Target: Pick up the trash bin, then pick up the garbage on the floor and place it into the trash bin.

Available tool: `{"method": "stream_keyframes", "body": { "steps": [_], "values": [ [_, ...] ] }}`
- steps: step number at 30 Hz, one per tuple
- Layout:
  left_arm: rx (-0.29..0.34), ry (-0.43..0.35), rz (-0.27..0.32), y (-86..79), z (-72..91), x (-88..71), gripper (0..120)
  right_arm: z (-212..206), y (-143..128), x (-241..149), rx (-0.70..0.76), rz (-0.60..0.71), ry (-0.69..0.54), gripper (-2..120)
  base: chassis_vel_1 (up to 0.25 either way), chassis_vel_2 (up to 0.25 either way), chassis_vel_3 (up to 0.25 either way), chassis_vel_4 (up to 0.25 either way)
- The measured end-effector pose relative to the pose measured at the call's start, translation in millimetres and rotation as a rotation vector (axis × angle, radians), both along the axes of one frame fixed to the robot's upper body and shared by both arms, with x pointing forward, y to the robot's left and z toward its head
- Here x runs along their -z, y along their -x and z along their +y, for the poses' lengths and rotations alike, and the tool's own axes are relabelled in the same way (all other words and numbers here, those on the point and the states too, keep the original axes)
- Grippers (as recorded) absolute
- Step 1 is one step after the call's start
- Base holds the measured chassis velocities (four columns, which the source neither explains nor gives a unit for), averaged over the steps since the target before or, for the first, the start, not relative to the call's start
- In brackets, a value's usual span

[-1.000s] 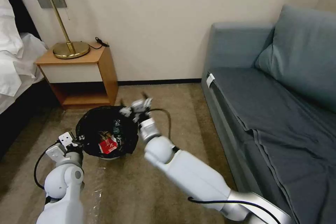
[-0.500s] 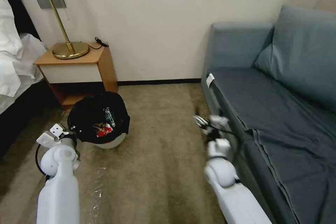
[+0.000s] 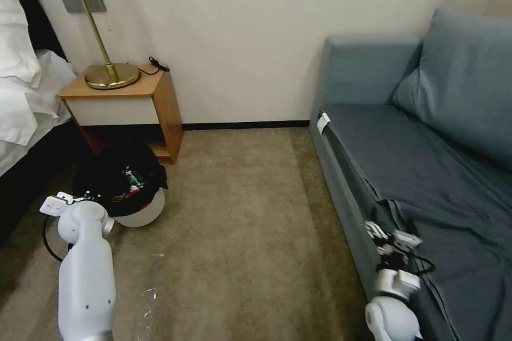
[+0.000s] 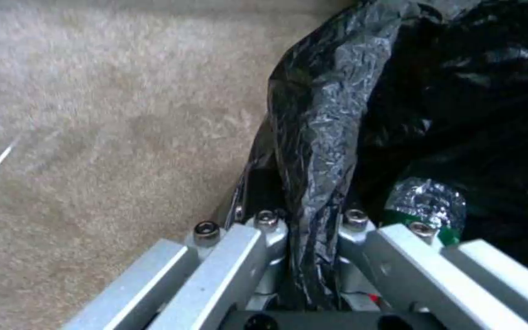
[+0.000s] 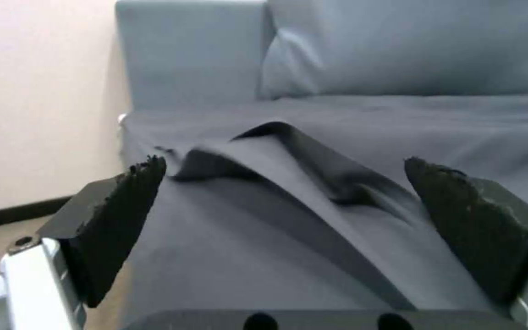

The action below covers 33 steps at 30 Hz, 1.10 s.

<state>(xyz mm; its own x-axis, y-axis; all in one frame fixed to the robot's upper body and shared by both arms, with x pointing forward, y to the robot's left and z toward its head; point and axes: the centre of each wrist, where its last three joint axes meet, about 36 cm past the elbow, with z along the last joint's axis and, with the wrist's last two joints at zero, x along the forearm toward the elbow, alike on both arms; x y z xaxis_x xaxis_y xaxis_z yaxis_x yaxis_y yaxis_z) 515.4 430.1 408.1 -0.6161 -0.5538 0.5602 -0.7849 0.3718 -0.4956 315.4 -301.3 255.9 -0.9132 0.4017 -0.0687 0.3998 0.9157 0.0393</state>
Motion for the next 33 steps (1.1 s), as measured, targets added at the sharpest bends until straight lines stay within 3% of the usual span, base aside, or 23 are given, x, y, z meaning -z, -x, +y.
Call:
{"method": "stream_keyframes", "body": {
  "steps": [11, 20, 33],
  "values": [
    [0.019, 0.073, -0.014, -35.1, 8.4, 27.5, 3, -7.7, 37.8, 17.4, 0.077, -0.006, 0.017, 100, 0.000, 0.000, 0.000, 0.000],
    [0.074, 0.108, -0.039, -37.2, 11.6, 38.9, 3, 0.3, 32.4, 17.6, 0.094, -0.010, 0.012, 100, 0.000, 0.000, 0.000, 0.000],
    [0.105, 0.118, -0.039, -29.2, 6.5, 41.4, 46, 0.4, 22.5, 17.5, 0.084, 0.000, 0.015, 100, 0.000, 0.000, 0.000, 0.000]
  ]
}}
